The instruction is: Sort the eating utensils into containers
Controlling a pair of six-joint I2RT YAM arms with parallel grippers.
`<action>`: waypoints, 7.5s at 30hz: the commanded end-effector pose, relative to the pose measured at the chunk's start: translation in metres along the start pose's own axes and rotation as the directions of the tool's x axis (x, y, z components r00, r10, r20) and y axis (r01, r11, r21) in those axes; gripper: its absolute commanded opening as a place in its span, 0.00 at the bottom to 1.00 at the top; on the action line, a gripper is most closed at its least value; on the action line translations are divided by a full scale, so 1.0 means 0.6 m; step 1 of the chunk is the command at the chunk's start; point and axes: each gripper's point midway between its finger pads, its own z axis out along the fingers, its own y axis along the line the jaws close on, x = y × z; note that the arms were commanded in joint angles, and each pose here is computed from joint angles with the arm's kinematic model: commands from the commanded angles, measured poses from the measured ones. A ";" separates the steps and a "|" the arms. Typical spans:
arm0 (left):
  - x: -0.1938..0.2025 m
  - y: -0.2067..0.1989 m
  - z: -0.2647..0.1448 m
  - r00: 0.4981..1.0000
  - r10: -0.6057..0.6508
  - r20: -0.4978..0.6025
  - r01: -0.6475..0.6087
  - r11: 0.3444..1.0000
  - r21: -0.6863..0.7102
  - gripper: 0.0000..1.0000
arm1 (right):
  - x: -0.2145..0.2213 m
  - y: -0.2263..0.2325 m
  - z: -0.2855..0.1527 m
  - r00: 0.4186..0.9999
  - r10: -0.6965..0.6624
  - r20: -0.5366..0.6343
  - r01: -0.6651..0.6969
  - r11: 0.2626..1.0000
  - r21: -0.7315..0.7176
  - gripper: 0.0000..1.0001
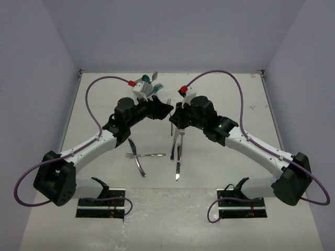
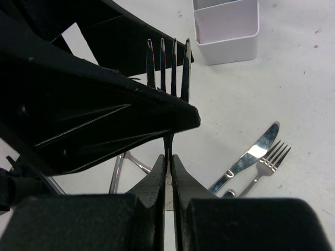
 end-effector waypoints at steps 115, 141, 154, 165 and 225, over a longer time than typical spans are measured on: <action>0.048 0.032 0.016 0.990 -0.083 -0.116 0.088 0.995 0.044 1.00 | 0.070 -0.070 0.039 0.994 0.106 -0.018 -0.104 0.988 0.111 0.00; 0.096 -0.014 0.084 0.951 -0.246 -0.188 0.278 0.946 0.169 0.13 | -0.017 -0.085 0.032 0.981 0.124 0.147 -0.148 0.975 0.165 0.00; -0.089 0.072 0.100 0.990 0.098 0.096 -0.108 0.989 0.099 0.00 | -0.050 -0.087 -0.009 0.975 0.131 0.182 -0.163 0.971 0.176 0.99; -0.244 0.153 0.127 0.791 0.588 0.167 -0.594 0.804 -0.014 0.00 | -0.008 -0.160 -0.017 0.969 0.191 0.156 -0.229 0.932 0.282 0.99; -0.020 0.168 -0.101 0.996 0.041 -0.078 -0.067 0.928 -0.365 1.00 | 0.326 -0.111 0.001 0.864 0.241 -0.441 -0.004 0.881 0.473 0.86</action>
